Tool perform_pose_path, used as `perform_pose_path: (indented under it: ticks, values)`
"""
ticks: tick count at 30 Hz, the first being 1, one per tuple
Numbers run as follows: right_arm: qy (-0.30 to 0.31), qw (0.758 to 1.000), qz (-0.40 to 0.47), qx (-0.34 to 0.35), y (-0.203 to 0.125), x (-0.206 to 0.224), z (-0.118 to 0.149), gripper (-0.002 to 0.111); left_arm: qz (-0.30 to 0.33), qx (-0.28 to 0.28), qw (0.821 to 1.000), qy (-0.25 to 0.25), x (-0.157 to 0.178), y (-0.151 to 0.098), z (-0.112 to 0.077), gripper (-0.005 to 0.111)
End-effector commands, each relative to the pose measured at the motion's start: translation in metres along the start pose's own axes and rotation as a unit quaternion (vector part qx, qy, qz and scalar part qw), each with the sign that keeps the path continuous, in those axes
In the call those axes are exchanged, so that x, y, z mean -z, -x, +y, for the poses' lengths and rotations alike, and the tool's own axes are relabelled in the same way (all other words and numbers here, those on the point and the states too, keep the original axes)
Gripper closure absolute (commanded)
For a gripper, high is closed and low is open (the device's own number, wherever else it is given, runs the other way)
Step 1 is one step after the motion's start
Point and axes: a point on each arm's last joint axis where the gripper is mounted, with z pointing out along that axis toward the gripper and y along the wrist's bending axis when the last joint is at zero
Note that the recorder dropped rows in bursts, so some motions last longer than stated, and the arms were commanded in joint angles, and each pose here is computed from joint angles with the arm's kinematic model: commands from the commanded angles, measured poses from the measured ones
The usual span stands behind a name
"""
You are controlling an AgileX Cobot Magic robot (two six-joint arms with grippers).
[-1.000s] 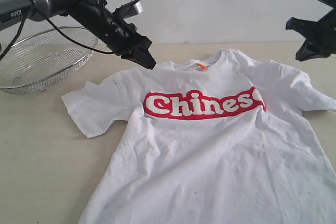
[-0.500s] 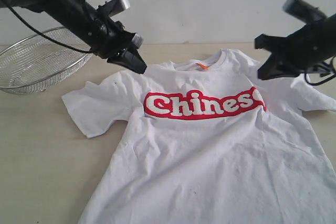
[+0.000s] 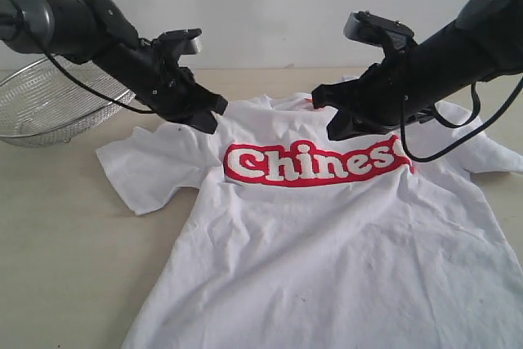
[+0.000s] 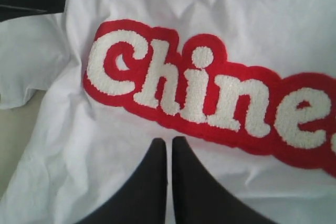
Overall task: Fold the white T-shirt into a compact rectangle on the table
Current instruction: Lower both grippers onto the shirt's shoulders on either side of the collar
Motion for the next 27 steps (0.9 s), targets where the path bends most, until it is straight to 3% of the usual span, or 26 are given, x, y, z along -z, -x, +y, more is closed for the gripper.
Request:
perform_pose_path:
  ticks: [1, 7, 17, 27]
  values:
    - [-0.005, 1.0, -0.013, 0.014, 0.002, 0.003, 0.001, 0.109, 0.019, -0.009, 0.999, 0.036, -0.014, -0.007, 0.007, 0.102]
    - [-0.003, 1.0, -0.01, 0.023, 0.001, 0.003, 0.001, 0.109, 0.018, -0.02, 0.999, 0.045, -0.028, -0.008, 0.006, 0.102]
    - [0.002, 0.999, -0.003, 0.036, 0.0, 0.003, 0.002, 0.109, 0.047, -0.015, 0.995, 0.092, -0.047, -0.012, 0.024, 0.102]
    - [0.0, 0.999, -0.012, 0.043, 0.002, 0.003, 0.002, 0.109, 0.023, -0.026, 0.991, 0.131, -0.036, 0.008, 0.028, 0.102]
